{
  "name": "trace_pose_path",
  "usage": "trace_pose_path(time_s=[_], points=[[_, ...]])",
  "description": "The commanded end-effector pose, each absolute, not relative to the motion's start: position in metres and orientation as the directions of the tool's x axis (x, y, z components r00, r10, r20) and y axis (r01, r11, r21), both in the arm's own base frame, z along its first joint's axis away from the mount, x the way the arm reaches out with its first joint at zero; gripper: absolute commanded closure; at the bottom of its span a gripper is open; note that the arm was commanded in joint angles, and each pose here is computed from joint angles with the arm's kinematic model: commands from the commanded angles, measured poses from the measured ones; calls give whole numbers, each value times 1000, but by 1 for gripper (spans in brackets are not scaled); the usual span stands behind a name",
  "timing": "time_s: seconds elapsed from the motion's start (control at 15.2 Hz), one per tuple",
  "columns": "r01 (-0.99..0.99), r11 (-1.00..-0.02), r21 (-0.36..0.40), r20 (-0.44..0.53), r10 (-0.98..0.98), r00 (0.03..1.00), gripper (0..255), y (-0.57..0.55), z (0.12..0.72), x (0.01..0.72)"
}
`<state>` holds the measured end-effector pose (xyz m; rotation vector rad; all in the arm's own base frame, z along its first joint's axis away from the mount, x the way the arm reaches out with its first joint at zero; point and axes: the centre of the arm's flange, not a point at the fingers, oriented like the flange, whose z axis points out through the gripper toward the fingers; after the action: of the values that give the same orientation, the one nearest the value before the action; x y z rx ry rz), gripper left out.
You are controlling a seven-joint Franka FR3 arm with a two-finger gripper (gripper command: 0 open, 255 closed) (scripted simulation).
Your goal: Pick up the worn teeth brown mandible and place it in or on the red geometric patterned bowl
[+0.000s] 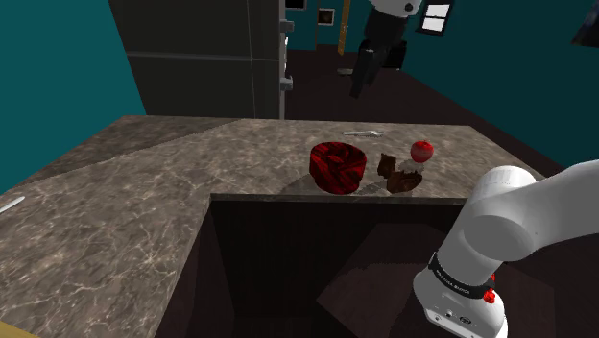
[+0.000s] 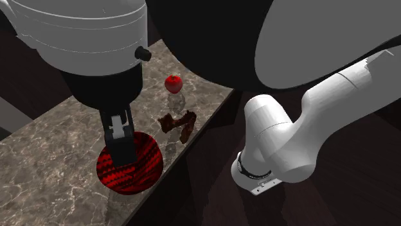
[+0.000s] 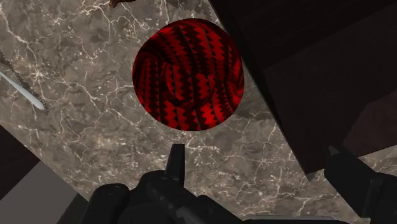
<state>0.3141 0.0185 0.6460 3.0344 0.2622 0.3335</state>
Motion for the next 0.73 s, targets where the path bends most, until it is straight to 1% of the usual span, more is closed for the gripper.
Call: trace_pose_path(time_s=[0.0,0.66], points=[[161,-982,95,209,178,962,0,18,646,314],[105,-991,86,216,121,969,0,-63,547,283]])
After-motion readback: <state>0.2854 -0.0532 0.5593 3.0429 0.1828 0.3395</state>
